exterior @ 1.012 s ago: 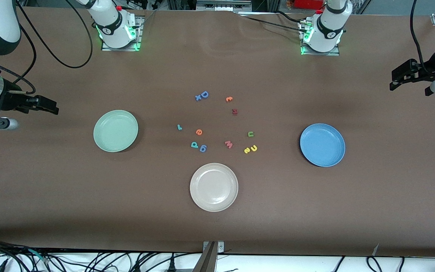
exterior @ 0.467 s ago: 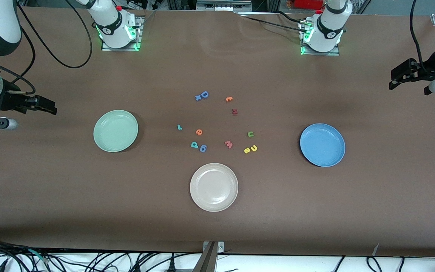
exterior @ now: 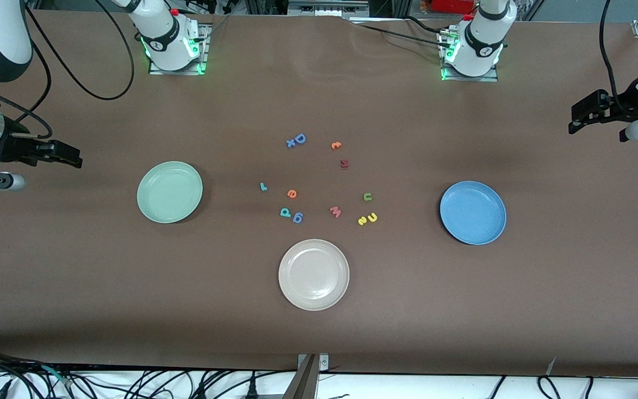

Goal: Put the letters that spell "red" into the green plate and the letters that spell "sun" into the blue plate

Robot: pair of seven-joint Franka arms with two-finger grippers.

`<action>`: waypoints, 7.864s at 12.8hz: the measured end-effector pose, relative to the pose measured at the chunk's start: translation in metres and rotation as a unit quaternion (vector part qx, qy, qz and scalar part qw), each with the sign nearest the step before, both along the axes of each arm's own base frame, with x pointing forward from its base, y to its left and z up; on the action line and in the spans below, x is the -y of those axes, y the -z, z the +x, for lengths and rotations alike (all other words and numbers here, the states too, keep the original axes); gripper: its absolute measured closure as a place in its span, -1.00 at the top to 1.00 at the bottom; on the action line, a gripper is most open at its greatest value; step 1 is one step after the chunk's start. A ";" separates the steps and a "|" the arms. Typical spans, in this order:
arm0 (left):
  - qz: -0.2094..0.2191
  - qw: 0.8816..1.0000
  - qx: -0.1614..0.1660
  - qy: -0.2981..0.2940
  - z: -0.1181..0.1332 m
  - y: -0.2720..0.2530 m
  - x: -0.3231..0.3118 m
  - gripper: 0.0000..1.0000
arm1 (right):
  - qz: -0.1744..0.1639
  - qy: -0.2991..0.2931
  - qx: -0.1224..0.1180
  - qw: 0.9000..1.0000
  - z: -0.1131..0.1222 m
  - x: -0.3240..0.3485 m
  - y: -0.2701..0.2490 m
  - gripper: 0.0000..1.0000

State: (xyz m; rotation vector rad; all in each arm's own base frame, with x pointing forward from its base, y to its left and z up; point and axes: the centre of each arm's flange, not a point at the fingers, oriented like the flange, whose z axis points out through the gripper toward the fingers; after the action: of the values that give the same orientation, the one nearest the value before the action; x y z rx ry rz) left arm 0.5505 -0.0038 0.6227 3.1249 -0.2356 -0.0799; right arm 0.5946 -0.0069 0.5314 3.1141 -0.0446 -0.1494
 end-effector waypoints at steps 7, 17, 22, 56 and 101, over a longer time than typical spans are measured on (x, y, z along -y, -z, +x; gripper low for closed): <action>0.000 1.000 -0.005 0.002 0.003 0.005 0.002 1.00 | 0.000 0.000 0.000 1.000 0.000 0.000 0.000 1.00; -0.003 0.998 -0.053 0.032 0.024 0.057 0.033 1.00 | -0.001 -0.020 -0.017 1.000 0.008 -0.024 0.025 1.00; -0.004 0.992 -0.101 0.073 0.038 0.113 0.076 1.00 | -0.005 -0.024 -0.015 1.000 0.024 -0.118 0.077 0.99; -0.038 0.993 0.015 0.114 0.032 0.450 0.337 0.03 | 0.010 -0.075 -0.037 0.996 -0.065 -0.362 0.354 0.09; -0.065 0.993 0.027 0.091 0.023 0.428 0.357 0.74 | -0.028 -0.086 -0.118 0.989 0.008 -0.083 0.322 0.62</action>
State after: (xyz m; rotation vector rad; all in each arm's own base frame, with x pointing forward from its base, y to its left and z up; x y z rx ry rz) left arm 0.5739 -0.3612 0.1952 2.9720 -0.5035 0.0189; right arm 0.6022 0.0766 0.2098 3.0006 0.2182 -0.5003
